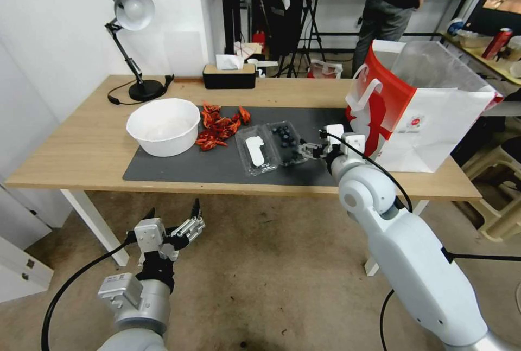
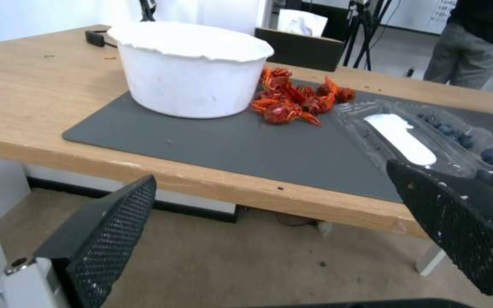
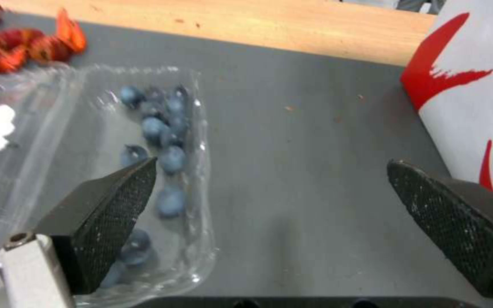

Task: Close the takeout container lid, then place the container into the takeout bag.

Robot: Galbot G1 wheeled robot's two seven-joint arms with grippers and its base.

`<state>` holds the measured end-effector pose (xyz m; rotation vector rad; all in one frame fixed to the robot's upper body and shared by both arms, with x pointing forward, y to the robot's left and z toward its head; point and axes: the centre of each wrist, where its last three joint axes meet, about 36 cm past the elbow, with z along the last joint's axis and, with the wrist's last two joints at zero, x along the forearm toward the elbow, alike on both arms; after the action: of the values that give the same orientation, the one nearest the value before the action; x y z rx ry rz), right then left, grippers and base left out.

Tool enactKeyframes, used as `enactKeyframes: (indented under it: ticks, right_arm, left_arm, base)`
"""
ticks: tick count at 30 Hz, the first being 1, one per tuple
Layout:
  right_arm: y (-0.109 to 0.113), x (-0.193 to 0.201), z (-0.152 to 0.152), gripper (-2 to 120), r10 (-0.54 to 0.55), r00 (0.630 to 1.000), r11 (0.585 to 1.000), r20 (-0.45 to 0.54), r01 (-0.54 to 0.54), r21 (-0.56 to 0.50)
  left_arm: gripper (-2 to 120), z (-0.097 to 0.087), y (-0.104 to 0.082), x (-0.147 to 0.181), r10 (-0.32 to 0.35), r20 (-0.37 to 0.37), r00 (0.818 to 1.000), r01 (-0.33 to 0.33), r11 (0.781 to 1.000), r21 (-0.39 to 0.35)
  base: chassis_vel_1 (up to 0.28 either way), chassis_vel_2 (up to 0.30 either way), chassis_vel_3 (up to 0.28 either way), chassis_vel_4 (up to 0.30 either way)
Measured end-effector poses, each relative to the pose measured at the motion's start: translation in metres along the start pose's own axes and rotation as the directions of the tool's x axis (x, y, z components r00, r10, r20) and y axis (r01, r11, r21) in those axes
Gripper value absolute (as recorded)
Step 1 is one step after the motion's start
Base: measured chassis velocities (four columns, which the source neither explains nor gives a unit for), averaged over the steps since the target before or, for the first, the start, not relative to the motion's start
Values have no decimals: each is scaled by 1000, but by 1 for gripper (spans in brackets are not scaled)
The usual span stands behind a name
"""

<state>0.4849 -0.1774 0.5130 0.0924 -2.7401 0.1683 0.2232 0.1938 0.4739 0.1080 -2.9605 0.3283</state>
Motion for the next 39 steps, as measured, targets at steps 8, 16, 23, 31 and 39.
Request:
enactKeyframes:
  ticks: [8,16,23,31,39]
  right_arm:
    - [2,-9,7,100,21,1000,998,-11,-21,57]
    - [3,-14,10,100,26,999,998,-24,-24,63]
    - [3,-16,15,100,13,999,998,-39,-10,59]
    - [1,-16,18,100,17,999,998,-44,-14,59]
    - [-2,-18,20,100,18,998,998,-54,-15,57]
  left_arm:
    - [100,2,0,-1,-1,-5,1000,1,1000,-1]
    - [100,5,1,-3,-5,-5,1000,5,1000,-1]
    - [100,5,-1,-3,-5,-5,1000,5,1000,5]
    - [100,5,0,-3,-6,-3,1000,6,1000,1]
    - [100,6,0,-4,-6,2,1000,6,1000,4]
  base:
    - [0,0,0,0]
    - [0,0,0,0]
    - [0,0,0,0]
    - [0,0,0,0]
    - [0,0,0,0]
